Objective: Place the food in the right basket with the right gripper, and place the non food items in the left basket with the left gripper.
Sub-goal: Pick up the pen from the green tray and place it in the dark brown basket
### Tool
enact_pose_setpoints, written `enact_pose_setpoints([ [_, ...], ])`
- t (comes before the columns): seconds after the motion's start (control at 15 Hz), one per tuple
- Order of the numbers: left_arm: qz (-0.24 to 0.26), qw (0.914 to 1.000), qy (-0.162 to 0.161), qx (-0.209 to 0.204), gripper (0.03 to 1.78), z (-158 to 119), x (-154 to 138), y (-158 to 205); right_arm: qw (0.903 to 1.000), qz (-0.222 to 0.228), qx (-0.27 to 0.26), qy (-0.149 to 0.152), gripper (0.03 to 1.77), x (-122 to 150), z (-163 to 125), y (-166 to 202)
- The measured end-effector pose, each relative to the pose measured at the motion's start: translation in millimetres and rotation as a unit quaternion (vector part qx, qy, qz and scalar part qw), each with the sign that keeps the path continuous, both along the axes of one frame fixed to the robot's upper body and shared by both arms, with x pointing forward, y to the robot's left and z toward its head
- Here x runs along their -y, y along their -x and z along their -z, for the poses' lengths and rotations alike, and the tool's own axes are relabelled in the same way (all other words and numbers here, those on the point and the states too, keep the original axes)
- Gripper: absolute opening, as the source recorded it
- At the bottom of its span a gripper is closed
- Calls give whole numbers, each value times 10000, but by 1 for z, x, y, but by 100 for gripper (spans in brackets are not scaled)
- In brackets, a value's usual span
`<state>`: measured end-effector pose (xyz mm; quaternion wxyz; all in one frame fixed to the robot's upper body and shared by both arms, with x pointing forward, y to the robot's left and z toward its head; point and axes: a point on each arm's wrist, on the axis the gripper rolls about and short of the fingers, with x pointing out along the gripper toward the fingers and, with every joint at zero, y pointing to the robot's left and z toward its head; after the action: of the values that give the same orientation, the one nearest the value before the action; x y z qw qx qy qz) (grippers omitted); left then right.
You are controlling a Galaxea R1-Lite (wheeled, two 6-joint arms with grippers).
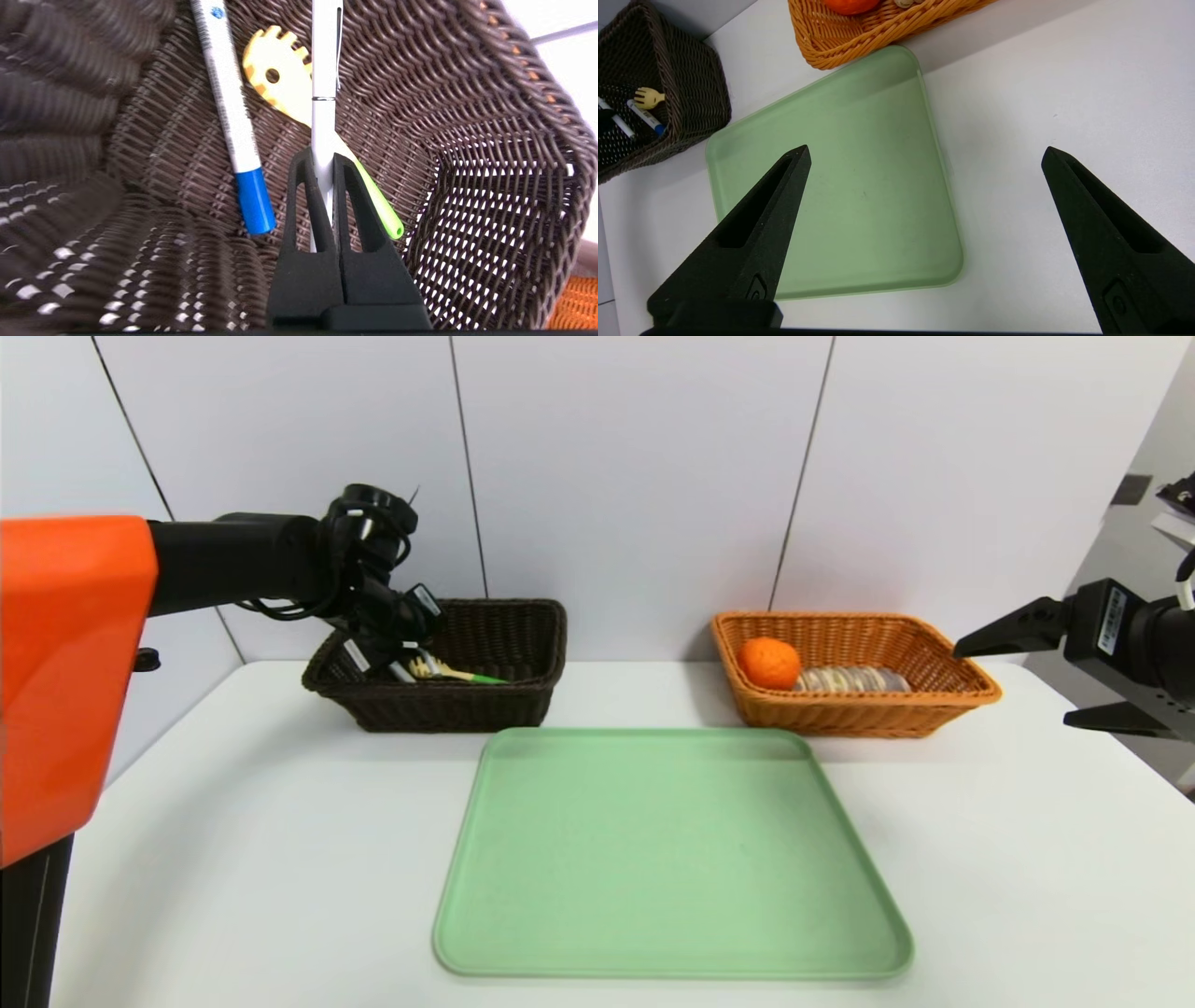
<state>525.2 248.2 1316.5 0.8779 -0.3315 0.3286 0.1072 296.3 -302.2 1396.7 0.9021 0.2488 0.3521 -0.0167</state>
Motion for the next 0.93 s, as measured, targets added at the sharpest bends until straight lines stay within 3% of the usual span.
enact_pose_setpoints([
  [0.13,-19,10000,-32,-68,5,6,-2,-3,10000,2,9,0,171,0,0,1],
  [0.4,-44,9999,-32,-118,67,12,-2,-6,9999,75,40,65,171,1,-1,1],
  [0.67,-38,10000,-53,-72,108,8,-3,-5,9999,65,77,124,171,1,-3,3],
  [0.8,58,9997,-135,171,123,-11,-5,3,9997,10,135,213,171,1,-4,4],
  [0.93,409,9932,-408,1012,134,-60,-4,25,9987,-62,367,337,171,1,-8,2],
])
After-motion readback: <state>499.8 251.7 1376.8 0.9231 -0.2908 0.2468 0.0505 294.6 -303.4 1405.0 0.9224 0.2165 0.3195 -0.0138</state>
